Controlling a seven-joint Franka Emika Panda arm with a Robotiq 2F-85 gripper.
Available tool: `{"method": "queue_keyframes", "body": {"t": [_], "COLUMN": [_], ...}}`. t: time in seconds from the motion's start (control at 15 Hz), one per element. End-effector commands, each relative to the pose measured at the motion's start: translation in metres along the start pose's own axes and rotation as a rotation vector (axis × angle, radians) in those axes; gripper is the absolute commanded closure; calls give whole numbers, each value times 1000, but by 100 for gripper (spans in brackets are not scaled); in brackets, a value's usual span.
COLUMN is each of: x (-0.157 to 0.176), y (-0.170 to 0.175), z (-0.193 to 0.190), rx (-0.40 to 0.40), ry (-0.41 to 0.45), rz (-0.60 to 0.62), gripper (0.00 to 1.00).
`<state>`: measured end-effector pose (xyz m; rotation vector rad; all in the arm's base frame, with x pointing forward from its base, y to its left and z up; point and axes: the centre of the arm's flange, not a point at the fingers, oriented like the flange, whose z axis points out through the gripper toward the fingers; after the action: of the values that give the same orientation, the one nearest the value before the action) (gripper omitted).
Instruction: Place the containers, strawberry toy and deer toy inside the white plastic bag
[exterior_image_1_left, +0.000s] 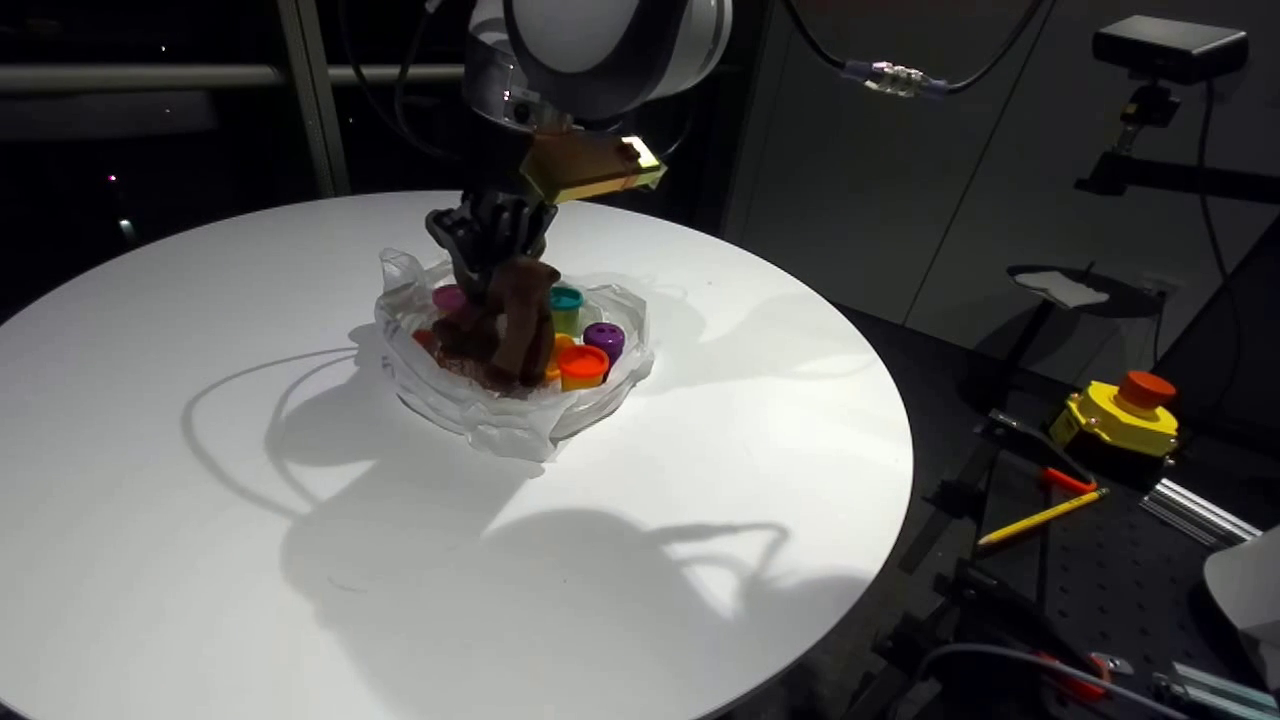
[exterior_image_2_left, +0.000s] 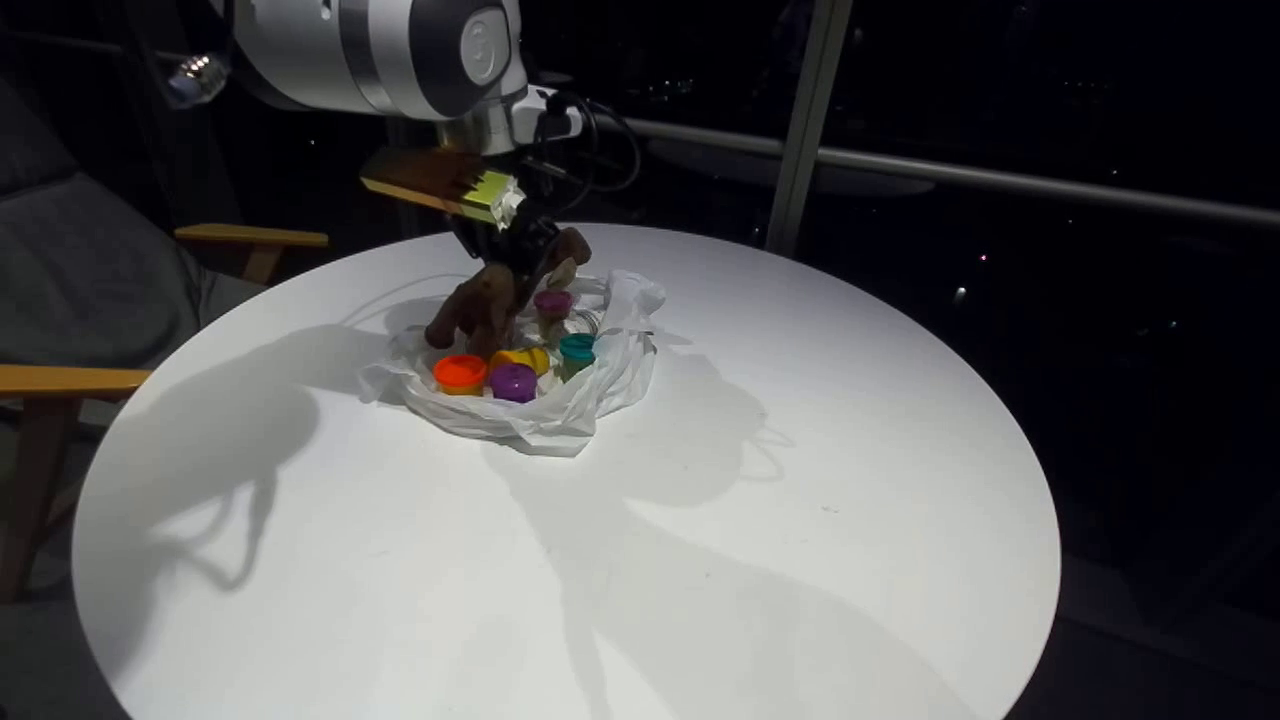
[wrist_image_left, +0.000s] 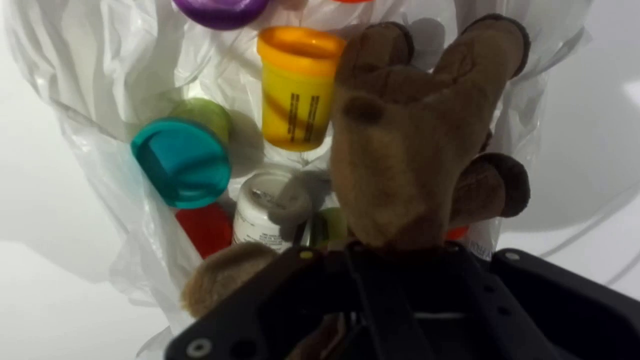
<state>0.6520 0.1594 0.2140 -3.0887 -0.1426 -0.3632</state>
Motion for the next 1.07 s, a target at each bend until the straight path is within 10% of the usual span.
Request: {"method": "queue_keyframes", "body": {"t": [0.0, 0.53, 1.0], "x": [-6, -18, -30], "y": [-13, -54, -67], "z": [8, -26, -63], "rx": [-29, -188, -327], "ry": [-45, -9, 37], "rz": [-75, -256, -261], "gripper": [57, 1, 0]}}
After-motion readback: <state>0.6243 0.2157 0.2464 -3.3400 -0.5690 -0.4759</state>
